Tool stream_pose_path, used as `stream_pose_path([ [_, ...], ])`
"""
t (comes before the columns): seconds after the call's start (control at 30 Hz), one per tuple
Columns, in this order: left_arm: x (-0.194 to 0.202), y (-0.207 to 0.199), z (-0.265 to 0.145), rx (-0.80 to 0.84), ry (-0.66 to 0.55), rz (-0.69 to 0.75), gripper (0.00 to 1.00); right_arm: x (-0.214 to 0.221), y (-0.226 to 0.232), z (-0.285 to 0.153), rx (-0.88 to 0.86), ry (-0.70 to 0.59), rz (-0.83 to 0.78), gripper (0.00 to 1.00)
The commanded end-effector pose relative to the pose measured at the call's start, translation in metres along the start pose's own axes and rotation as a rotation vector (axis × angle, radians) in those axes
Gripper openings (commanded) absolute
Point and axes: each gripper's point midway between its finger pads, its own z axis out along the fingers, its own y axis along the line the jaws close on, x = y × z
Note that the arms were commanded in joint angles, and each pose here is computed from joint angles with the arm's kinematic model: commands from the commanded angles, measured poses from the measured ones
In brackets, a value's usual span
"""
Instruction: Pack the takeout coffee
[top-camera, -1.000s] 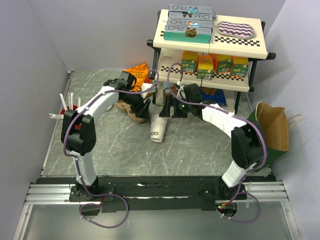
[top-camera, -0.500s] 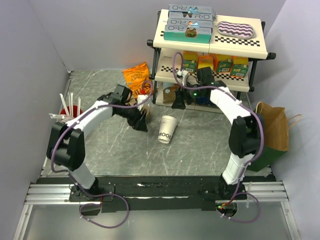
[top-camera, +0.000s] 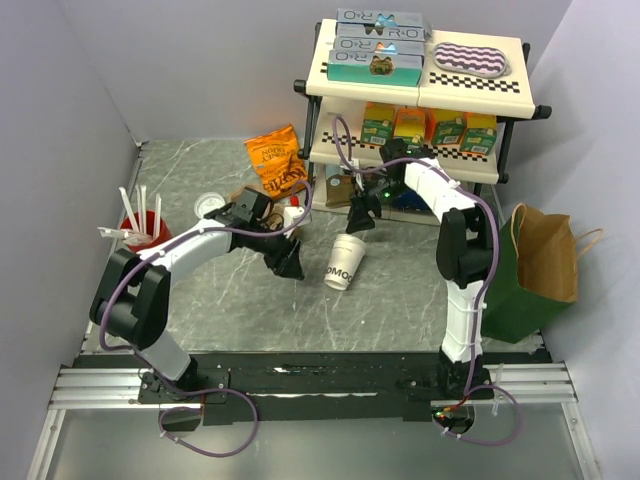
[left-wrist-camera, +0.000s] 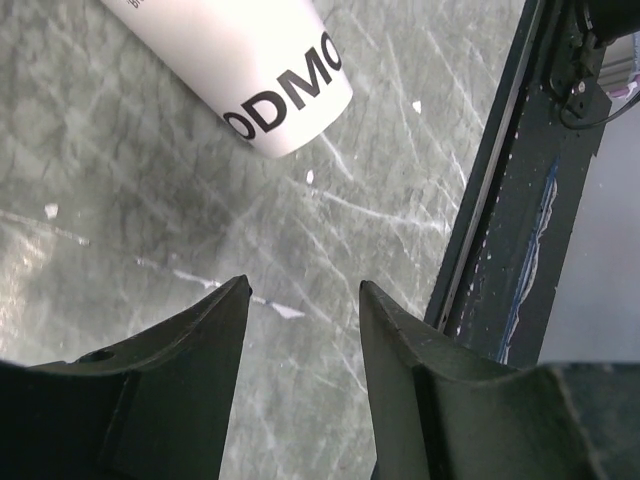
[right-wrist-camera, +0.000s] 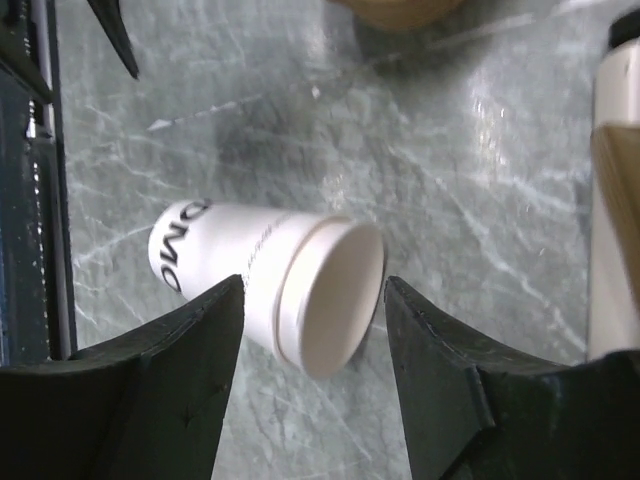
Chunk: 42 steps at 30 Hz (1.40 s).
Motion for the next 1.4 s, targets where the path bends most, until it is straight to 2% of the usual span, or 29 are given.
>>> stream_pose_path([
  [0.0, -0.016, -0.007, 0.003, 0.012, -0.057, 0.059, 0.54, 0.015, 0.016, 0.007, -0.110, 0.013, 0.028, 0.64],
  [0.13, -0.018, -0.010, 0.001, -0.008, -0.077, 0.096, 0.54, 0.020, 0.019, 0.004, -0.092, 0.029, 0.003, 0.64],
  [0.2, -0.025, -0.014, 0.002, -0.026, -0.107, 0.188, 0.55, 0.027, 0.023, 0.002, -0.064, 0.030, 0.034, 0.65],
  [0.23, -0.022, -0.018, 0.002, -0.035, -0.118, 0.224, 0.56, 0.011, 0.016, -0.008, 0.006, -0.021, -0.033, 0.66],
  [0.3, -0.026, -0.025, 0.013, -0.060, -0.146, 0.351, 0.58, 0.021, 0.022, -0.008, 0.051, -0.056, 0.042, 0.69],
  [0.33, -0.026, -0.026, 0.019, -0.069, -0.148, 0.390, 0.58, 0.005, 0.018, -0.018, 0.116, -0.106, -0.037, 0.70],
  [0.37, -0.028, -0.034, 0.029, -0.072, -0.151, 0.449, 0.60, 0.020, 0.023, -0.014, 0.130, -0.092, -0.011, 0.71],
  [0.43, -0.043, -0.027, 0.038, -0.182, -0.227, 0.528, 0.61, 0.017, 0.029, -0.020, 0.177, -0.108, -0.037, 0.73],
  [0.53, -0.062, -0.035, 0.055, -0.259, -0.307, 0.581, 0.63, 0.030, 0.026, -0.020, 0.212, -0.083, -0.052, 0.73],
  [0.67, -0.073, -0.035, 0.072, -0.249, -0.316, 0.558, 0.62, 0.031, 0.014, -0.033, 0.203, -0.094, -0.019, 0.74],
  [0.97, -0.071, -0.022, 0.090, -0.262, -0.263, 0.555, 0.60, 0.049, 0.023, -0.022, 0.006, -0.031, 0.085, 0.76],
  [1.13, -0.063, -0.016, 0.090, -0.275, -0.235, 0.538, 0.60, 0.061, 0.040, -0.016, -0.095, -0.003, 0.180, 0.71],
  [1.37, -0.056, -0.026, 0.088, -0.222, -0.241, 0.515, 0.60, 0.074, 0.049, -0.022, -0.069, 0.037, 0.197, 0.69],
])
